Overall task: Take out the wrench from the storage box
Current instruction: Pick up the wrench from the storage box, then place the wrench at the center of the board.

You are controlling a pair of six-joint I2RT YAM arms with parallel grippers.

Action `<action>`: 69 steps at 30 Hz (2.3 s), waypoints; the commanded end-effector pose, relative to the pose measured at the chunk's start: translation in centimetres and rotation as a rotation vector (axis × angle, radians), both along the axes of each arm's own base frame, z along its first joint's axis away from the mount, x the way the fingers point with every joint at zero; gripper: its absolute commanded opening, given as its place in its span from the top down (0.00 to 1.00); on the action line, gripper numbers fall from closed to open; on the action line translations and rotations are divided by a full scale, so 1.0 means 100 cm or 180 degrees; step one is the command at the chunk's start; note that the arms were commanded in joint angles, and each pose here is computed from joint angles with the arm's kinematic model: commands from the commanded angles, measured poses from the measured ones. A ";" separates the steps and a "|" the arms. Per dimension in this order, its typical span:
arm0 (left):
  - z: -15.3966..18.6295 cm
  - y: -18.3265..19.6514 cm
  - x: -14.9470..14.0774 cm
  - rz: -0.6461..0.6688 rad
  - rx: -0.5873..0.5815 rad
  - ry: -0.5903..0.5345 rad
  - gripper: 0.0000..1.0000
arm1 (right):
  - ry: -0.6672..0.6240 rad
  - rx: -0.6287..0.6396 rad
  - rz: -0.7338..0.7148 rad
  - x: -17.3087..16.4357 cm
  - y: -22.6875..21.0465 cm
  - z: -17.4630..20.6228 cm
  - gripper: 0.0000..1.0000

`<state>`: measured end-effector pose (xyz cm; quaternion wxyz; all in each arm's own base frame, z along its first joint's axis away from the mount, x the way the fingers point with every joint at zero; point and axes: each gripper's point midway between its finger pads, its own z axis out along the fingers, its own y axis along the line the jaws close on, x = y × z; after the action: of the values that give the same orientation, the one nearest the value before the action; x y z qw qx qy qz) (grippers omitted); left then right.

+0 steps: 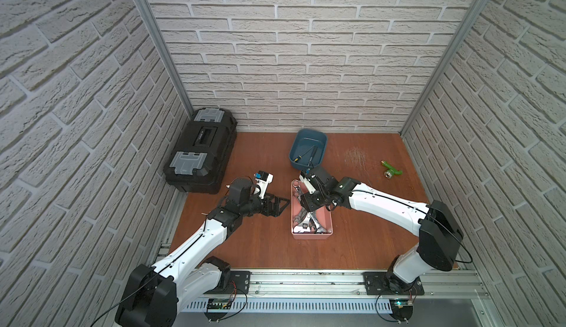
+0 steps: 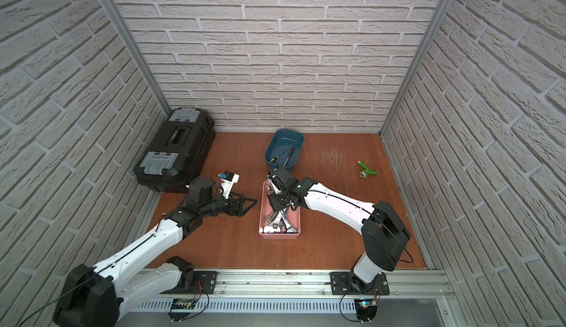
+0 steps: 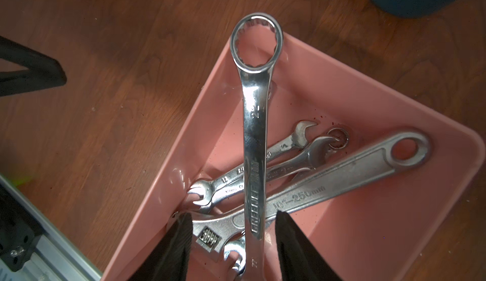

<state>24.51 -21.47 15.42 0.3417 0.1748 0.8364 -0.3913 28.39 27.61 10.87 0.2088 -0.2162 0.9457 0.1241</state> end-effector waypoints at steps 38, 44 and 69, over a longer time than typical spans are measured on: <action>-0.009 -0.004 0.010 0.0130 0.0141 -0.0121 0.02 | -0.0274 -0.0018 -0.0332 0.025 -0.001 -0.004 0.97; -0.007 -0.002 0.011 0.0136 0.0133 -0.0134 0.02 | -0.0361 0.0092 -0.0408 0.025 -0.003 0.025 0.97; 0.004 -0.012 0.029 0.0037 0.0059 -0.0106 0.02 | -0.0082 -0.0044 -0.0999 0.018 -0.138 0.055 0.97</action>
<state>26.60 -22.17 14.37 0.3379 0.1641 0.8497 -0.3698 30.44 14.57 17.50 0.2418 -0.0614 0.9655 0.0746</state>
